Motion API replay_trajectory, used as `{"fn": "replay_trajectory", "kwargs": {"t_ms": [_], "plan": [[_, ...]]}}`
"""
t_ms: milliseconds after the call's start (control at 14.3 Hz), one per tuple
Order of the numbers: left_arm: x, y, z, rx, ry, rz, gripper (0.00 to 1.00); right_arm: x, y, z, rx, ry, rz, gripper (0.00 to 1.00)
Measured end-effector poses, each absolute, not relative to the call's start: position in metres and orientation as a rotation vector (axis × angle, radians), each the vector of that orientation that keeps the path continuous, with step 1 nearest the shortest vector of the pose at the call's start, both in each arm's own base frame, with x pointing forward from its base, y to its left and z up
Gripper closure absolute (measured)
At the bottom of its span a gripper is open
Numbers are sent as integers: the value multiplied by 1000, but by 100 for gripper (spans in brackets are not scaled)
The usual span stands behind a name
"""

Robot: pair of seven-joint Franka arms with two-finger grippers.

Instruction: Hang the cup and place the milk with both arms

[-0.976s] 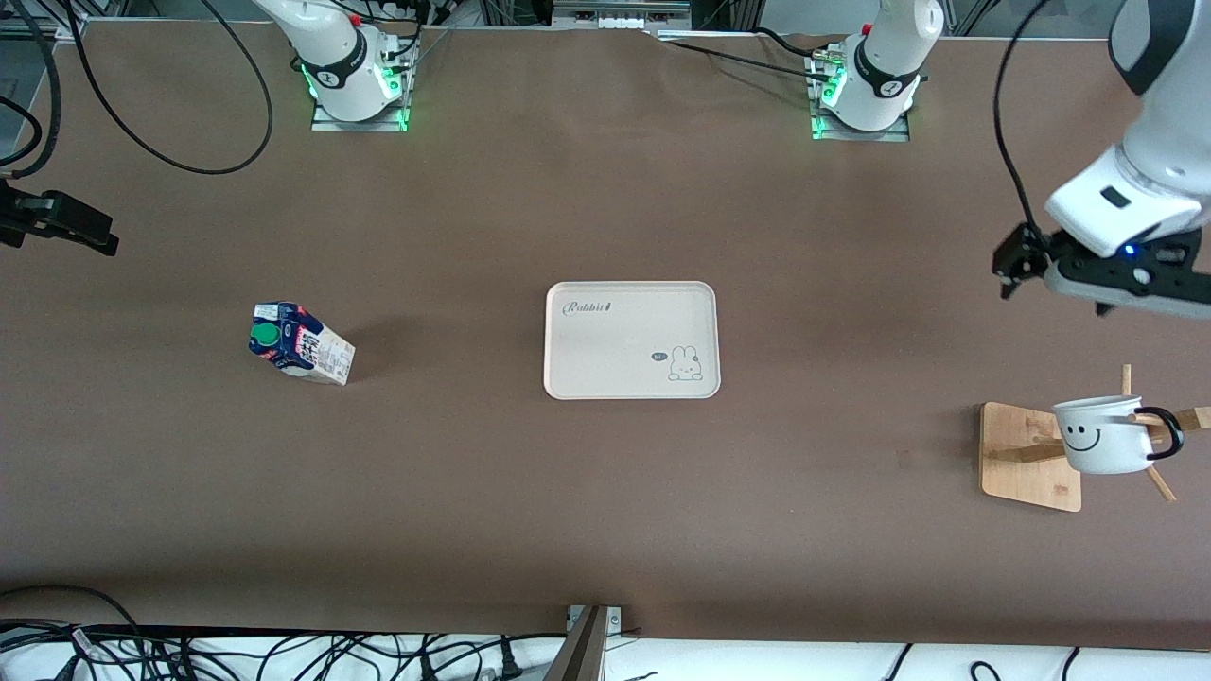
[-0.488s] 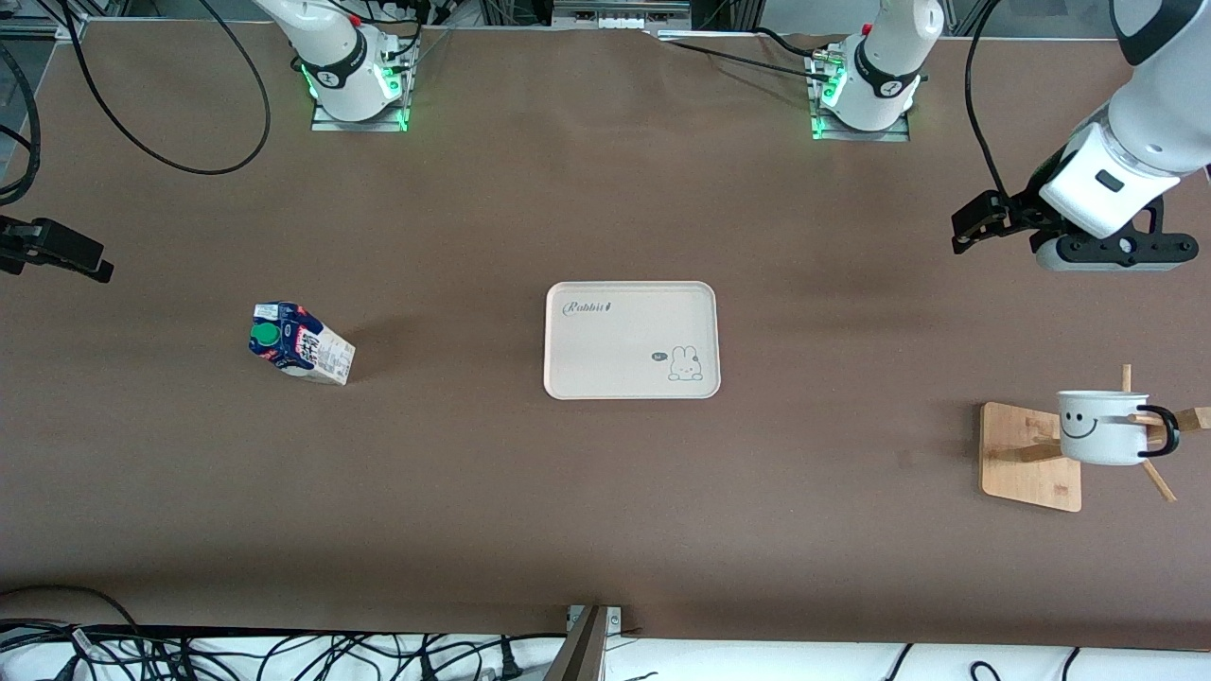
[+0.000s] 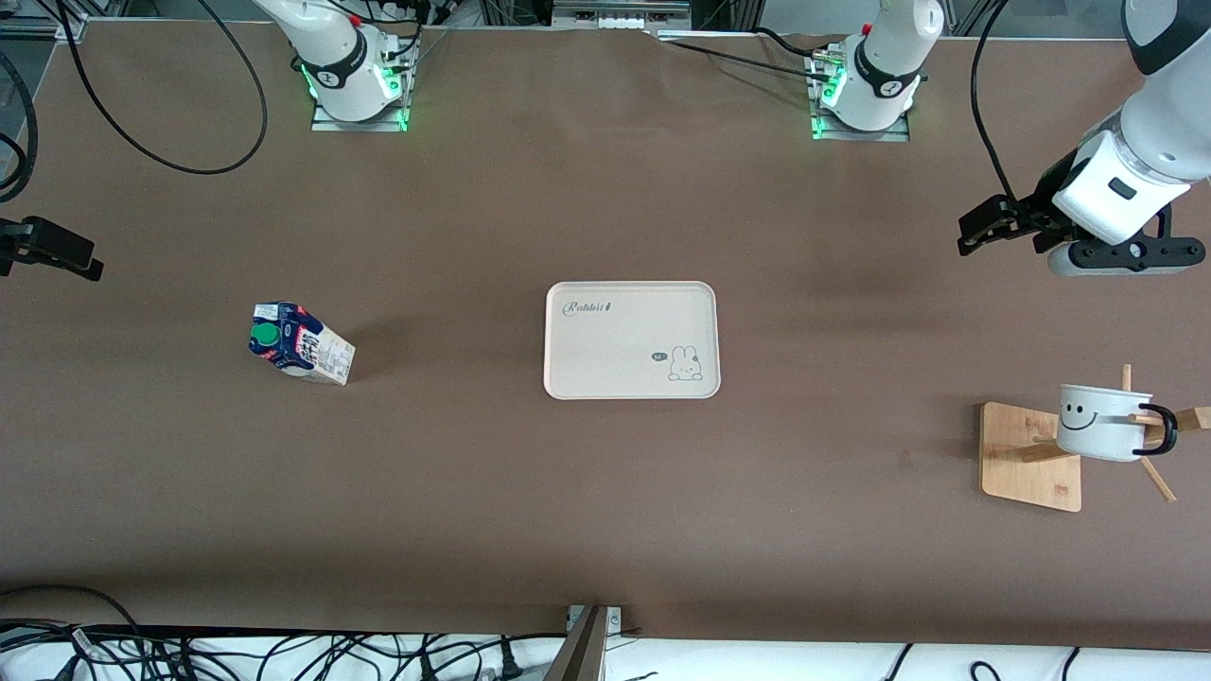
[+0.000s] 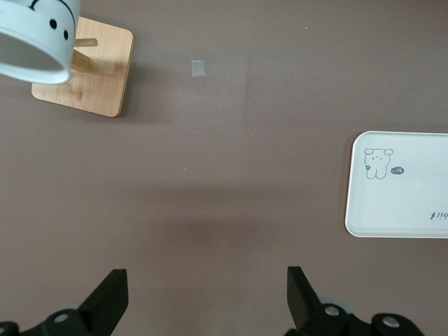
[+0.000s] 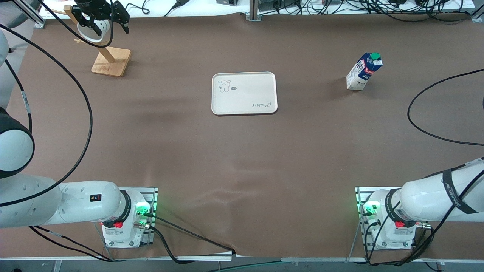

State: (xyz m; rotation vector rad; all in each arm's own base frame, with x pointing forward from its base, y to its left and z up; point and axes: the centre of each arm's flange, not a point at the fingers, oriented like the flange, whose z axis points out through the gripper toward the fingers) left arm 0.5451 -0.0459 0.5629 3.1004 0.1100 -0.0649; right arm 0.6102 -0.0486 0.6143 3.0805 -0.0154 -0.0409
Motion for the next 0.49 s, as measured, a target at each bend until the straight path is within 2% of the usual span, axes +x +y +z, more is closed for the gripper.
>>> {"fn": "replay_trajectory", "kwargs": {"t_ms": [488], "plan": [[545,-42,571,3117,99,-33,0,612,-49,611,3080,68,-51,0]]}}
